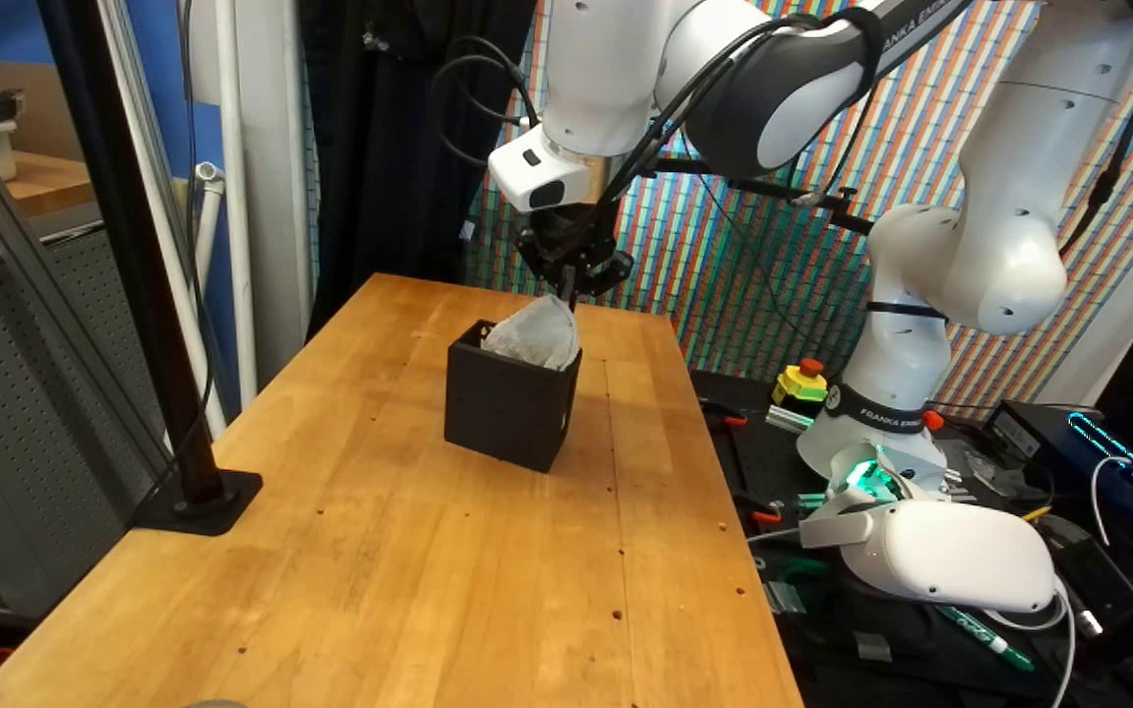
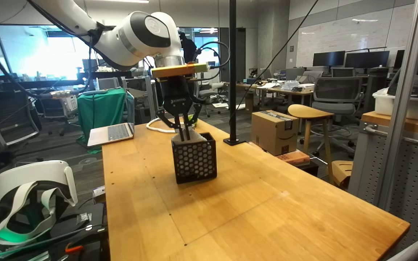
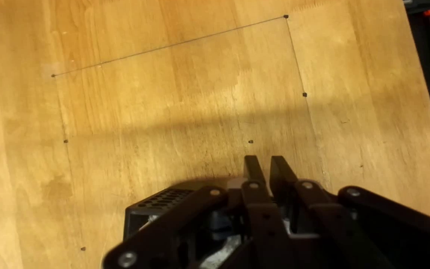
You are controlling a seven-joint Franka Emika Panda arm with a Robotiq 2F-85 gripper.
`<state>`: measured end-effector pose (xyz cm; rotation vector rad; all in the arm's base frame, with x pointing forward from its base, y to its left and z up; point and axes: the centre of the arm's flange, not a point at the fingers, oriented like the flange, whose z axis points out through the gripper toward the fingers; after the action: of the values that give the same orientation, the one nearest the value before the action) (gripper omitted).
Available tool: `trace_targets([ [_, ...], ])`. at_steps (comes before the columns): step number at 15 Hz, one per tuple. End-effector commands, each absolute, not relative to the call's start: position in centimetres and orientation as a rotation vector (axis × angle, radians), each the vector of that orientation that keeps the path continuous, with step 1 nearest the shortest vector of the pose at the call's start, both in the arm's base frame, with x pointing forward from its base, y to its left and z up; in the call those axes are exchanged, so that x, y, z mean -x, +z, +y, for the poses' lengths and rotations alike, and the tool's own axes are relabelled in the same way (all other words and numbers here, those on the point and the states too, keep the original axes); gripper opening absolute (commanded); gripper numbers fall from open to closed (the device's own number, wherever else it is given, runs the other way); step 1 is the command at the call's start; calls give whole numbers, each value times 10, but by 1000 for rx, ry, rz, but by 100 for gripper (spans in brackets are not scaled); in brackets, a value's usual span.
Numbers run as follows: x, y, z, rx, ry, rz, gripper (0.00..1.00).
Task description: Put the towel in the box
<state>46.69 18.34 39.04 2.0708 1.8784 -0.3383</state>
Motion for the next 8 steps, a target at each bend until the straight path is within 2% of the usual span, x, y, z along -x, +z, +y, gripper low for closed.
trace_targets([
  [1,-472,390,187,-2043,-238,1893,16],
  [8,-476,393,203,-2054,-124,1951,16],
])
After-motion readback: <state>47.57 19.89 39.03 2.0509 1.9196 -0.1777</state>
